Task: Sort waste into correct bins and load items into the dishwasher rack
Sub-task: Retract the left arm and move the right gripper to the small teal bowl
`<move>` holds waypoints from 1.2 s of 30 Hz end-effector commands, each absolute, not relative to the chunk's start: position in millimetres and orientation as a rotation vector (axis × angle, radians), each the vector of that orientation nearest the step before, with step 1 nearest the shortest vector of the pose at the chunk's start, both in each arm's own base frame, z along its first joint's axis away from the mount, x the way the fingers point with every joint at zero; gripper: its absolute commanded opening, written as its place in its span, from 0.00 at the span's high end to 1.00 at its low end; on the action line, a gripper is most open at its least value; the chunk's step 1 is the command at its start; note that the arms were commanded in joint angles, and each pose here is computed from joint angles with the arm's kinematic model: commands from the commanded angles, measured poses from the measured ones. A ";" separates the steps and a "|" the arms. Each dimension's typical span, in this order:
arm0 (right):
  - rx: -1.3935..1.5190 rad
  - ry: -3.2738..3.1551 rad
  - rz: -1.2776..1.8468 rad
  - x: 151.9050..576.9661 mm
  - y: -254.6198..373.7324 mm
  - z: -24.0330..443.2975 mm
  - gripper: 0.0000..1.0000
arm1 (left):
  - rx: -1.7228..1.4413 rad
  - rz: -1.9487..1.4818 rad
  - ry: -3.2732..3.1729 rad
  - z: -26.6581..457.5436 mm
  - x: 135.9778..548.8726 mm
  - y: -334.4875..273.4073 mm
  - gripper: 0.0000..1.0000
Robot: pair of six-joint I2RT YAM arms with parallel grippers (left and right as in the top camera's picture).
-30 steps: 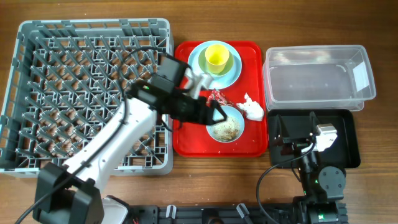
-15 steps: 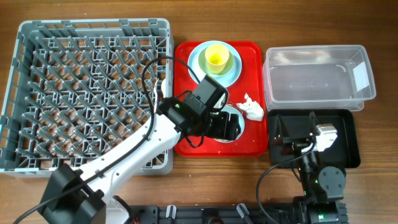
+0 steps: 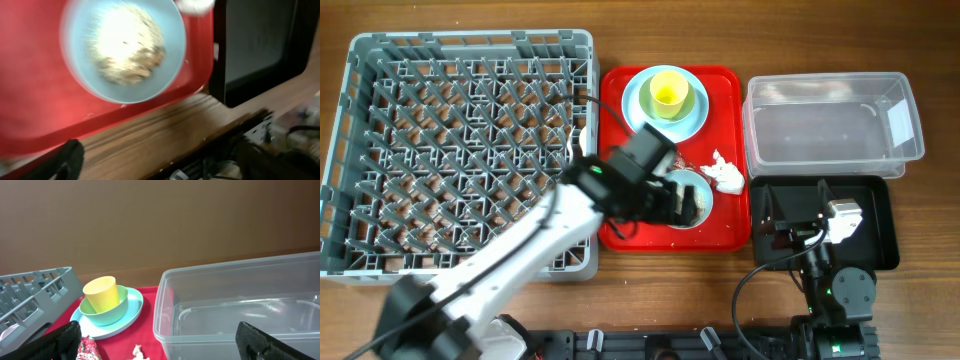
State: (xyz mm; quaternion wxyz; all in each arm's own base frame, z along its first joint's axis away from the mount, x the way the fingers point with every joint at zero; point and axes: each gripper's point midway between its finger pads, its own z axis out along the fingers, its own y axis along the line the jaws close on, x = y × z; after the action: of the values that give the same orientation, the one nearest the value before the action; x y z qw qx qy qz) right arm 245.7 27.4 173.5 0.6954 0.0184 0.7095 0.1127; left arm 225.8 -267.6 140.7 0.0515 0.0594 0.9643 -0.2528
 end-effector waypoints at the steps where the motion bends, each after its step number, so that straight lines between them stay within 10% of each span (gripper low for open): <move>1: 0.047 1.533 0.258 245.2 26.9 185.4 0.00 | 0.032 -0.896 2.609 249.7 257.9 -228.5 0.00; 11: 0.004 1.572 0.639 225.5 71.0 242.6 0.00 | -0.177 -0.883 2.111 369.8 221.9 -120.6 0.00; 23: -0.219 2.205 0.639 243.5 95.9 358.2 0.00 | -0.241 -0.791 2.135 359.7 206.8 -101.7 0.00; 33: -0.135 2.660 0.663 223.2 111.2 235.1 0.88 | -0.241 -0.792 2.135 359.6 206.7 -101.7 0.00; 36: -0.048 2.728 0.589 224.7 112.5 194.9 0.95 | -0.242 -0.791 2.135 359.6 206.8 -101.7 0.00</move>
State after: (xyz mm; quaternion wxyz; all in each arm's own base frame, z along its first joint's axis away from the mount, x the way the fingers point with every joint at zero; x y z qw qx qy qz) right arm 225.8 117.5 234.3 0.2035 -0.0544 0.9448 0.2511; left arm 205.1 -105.4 358.6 0.4058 -0.0919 0.8504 -0.3220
